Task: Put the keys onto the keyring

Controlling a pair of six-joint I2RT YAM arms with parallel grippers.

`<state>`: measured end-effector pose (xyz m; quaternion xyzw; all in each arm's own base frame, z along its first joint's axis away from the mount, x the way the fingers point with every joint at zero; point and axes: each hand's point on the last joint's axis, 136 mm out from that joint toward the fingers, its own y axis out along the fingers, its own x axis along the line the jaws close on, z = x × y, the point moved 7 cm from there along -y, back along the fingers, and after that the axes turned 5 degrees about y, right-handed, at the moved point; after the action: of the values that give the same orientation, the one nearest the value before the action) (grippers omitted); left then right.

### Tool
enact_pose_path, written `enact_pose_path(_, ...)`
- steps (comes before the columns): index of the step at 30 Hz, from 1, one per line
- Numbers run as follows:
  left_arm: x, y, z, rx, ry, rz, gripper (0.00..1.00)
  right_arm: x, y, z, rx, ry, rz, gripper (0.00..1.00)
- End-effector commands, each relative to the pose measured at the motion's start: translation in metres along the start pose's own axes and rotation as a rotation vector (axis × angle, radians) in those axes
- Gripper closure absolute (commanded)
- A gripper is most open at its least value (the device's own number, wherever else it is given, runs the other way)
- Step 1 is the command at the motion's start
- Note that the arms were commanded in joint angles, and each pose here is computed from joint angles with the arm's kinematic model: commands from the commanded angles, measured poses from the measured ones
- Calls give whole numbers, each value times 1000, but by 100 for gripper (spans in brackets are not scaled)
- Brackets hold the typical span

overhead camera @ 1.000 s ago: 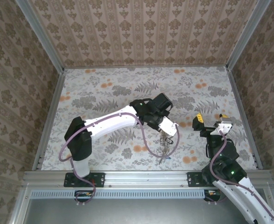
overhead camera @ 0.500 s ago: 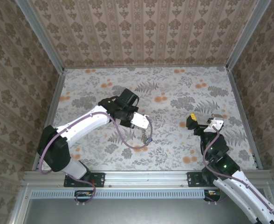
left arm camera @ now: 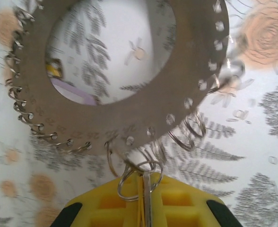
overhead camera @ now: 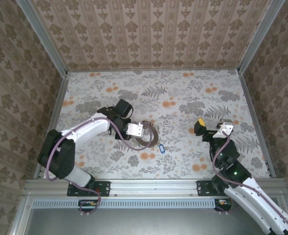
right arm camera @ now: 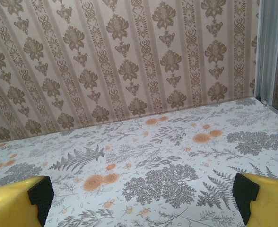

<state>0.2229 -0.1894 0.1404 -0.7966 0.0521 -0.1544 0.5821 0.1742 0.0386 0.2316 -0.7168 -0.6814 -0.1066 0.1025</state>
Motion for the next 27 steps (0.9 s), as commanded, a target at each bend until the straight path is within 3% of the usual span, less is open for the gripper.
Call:
enact_pose_path(1,-19,1,4,-9,-77,37,95,0,1,1,-12,42,-10,0)
enact_pose_path(8,-33,26,27,141,-140,98,88,1,5,5,8,35,-10,0)
enact_pose_path(13,-26,26,31,187,-191,89,77,1,6,9,23,7,-28,0)
enact_pose_path(16,-19,14,27,112,-229,37,68,2,7,6,19,-13,-32,0)
enact_pose_path(18,-16,2,24,49,-264,-15,54,2,8,2,2,-18,-30,0)
enact_pose_path(19,-13,-6,22,8,-287,-50,39,1,8,0,-9,-22,-26,0)
enact_pose_path(20,-11,-15,21,-30,-311,-85,1,1,9,-2,-15,-33,-25,0)
enact_pose_path(27,13,-87,42,-368,-652,-557,0,1,19,-9,-11,-187,3,0)
